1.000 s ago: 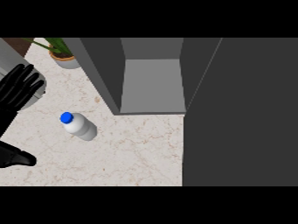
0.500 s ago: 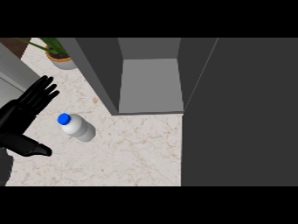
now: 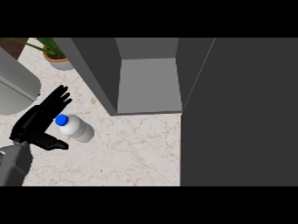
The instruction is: Pick up the bottled water, place it into the cabinet and close the cabinet
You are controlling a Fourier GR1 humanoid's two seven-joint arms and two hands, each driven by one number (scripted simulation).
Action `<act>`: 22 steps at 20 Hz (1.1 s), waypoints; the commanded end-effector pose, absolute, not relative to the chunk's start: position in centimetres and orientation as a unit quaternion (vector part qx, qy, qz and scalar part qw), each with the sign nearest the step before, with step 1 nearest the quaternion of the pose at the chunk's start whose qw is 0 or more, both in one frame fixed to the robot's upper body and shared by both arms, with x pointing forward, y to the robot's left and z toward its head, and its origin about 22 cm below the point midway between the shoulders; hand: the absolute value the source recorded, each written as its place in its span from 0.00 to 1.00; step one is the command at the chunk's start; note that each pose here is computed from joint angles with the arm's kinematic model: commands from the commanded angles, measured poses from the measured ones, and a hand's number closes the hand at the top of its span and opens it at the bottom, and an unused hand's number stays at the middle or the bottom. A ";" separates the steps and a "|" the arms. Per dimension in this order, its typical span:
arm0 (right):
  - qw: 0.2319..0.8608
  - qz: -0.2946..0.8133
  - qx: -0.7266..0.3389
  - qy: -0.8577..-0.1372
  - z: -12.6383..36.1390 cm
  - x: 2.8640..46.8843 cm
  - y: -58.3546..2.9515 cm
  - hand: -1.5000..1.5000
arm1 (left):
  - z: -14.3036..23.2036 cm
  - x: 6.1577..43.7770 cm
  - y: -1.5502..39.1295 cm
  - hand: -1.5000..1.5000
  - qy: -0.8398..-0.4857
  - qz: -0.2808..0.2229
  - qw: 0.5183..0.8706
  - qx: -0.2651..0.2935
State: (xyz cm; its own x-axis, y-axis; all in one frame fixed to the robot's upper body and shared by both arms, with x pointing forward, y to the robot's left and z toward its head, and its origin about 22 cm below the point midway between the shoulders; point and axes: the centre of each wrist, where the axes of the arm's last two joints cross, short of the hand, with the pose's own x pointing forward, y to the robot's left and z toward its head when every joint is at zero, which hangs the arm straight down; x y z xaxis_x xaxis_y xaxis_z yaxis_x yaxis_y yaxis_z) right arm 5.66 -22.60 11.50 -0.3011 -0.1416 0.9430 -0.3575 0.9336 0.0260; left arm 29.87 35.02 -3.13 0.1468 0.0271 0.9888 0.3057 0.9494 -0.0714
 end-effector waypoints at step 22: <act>0.542 0.107 0.151 -0.820 14.2 3.3 -22.8 0.00 | -12.2 28.5 32.0 1.00 -0.671 -0.144 0.710 -0.158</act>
State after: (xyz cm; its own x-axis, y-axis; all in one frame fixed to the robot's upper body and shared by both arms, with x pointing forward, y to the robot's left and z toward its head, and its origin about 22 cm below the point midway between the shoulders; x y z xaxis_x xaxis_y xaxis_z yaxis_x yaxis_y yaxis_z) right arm 3.71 -22.79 10.98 -0.3083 -0.1409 0.9408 -0.3602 0.9326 0.0217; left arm 28.60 32.42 -11.72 0.1216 0.0290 0.9922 0.3603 0.9301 -0.0713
